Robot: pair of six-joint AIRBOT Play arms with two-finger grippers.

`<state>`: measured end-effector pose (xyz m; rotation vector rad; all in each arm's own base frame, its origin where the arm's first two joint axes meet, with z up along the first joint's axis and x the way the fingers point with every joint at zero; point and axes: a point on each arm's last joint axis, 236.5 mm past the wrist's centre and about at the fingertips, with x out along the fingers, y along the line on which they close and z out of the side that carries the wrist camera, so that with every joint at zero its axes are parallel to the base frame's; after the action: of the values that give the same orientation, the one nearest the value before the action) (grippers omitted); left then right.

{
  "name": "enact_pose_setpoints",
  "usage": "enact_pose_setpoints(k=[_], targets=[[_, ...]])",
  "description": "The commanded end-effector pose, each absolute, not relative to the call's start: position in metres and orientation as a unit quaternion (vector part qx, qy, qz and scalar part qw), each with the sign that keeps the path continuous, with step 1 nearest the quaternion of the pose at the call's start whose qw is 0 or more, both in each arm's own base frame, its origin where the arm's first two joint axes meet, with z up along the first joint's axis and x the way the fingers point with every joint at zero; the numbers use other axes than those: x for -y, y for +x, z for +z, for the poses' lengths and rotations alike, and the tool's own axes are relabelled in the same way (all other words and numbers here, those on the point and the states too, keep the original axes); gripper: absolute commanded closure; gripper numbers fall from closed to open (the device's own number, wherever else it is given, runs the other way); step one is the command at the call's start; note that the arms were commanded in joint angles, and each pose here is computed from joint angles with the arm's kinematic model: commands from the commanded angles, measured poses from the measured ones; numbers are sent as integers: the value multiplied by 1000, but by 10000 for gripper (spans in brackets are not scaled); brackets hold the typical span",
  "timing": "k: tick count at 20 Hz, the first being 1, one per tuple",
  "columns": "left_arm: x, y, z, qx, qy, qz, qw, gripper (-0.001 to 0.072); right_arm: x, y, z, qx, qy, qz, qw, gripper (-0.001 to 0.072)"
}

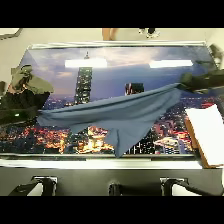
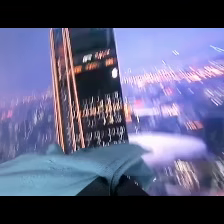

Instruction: Fold the shirts.

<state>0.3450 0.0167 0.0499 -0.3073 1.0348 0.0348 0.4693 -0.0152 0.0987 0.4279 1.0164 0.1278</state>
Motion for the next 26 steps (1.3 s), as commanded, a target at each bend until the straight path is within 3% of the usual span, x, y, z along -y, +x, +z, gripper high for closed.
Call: enact_pose_setpoints(k=[1,5,9,10,11,12,14,16,20,26], targets=[[-17,408,2,-493,-149,6,857,682,8,546,37,-428,298,48,852,672],[-28,478,-7,-486,-149,5,861,682,5,579,30,-378,361,35,852,672],[-19,492,-39,-510,-180,-3,841,668,-26,573,6,-416,364,52,832,664],[-16,487,-43,-520,-186,-5,834,519,-34,573,9,-417,370,59,828,545],[-20,478,-43,-538,-176,-7,824,269,-38,569,17,-422,373,67,824,348],[-32,467,-41,-562,-157,-1,812,169,-36,562,29,-424,369,75,824,209],[-68,435,-35,-616,-132,23,776,172,-21,540,51,-439,346,78,825,167],[-89,406,-34,-646,-174,36,742,172,-7,504,56,-485,317,80,811,167],[-94,365,-65,-672,-268,43,689,191,-11,435,33,-609,268,95,741,169],[-77,378,-100,-620,-332,35,710,191,-22,420,30,-634,259,107,721,174]])
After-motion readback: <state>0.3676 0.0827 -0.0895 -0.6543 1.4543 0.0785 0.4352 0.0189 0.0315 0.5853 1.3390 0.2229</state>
